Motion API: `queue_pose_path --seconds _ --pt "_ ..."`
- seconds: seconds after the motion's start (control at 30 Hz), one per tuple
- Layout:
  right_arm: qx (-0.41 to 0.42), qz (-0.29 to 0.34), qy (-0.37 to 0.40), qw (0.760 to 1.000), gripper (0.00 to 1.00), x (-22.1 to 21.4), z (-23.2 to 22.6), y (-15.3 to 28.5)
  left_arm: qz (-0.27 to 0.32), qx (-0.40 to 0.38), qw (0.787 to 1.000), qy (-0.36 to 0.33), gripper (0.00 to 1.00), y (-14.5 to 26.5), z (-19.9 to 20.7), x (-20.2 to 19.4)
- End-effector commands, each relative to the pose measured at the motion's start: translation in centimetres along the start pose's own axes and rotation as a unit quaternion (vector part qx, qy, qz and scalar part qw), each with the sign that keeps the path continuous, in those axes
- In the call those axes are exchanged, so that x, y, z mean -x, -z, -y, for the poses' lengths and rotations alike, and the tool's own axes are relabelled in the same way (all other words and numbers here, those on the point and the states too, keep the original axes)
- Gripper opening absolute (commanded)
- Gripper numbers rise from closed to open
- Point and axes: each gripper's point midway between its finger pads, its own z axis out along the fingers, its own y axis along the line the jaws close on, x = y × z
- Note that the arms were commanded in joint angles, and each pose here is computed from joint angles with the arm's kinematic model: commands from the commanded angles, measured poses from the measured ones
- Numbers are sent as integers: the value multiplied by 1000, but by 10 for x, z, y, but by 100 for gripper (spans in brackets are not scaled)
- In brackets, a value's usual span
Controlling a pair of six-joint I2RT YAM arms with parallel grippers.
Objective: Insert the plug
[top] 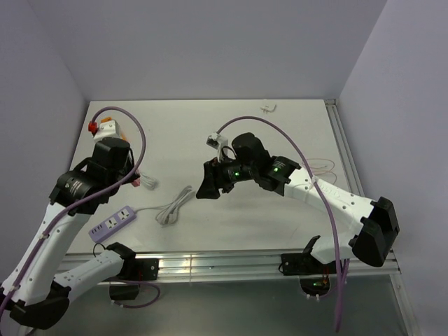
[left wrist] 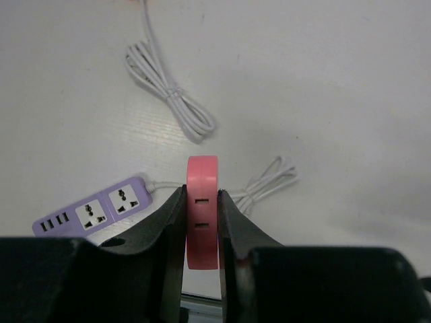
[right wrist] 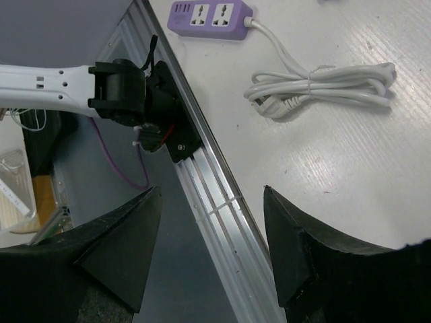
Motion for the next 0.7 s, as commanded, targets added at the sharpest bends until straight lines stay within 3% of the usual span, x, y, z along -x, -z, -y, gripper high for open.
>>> queue_pose_path --seconds 0.0,0.33,0.4,0.47,0.67 --pt "2 27 18 999 69 14 -14 10 31 65 994 88 0 0 -13 18" --pt "-16 22 17 999 69 8 -10 16 59 112 978 163 0 -11 -22 21" --pt "-19 20 14 1000 69 6 -8 15 49 175 963 199 0 -9 -41 7" --pt "-20 21 14 999 69 4 -7 15 37 215 959 181 0 -13 -47 3" --pt "-19 16 12 1000 69 4 -8 13 20 252 945 208 0 -26 -51 -17"
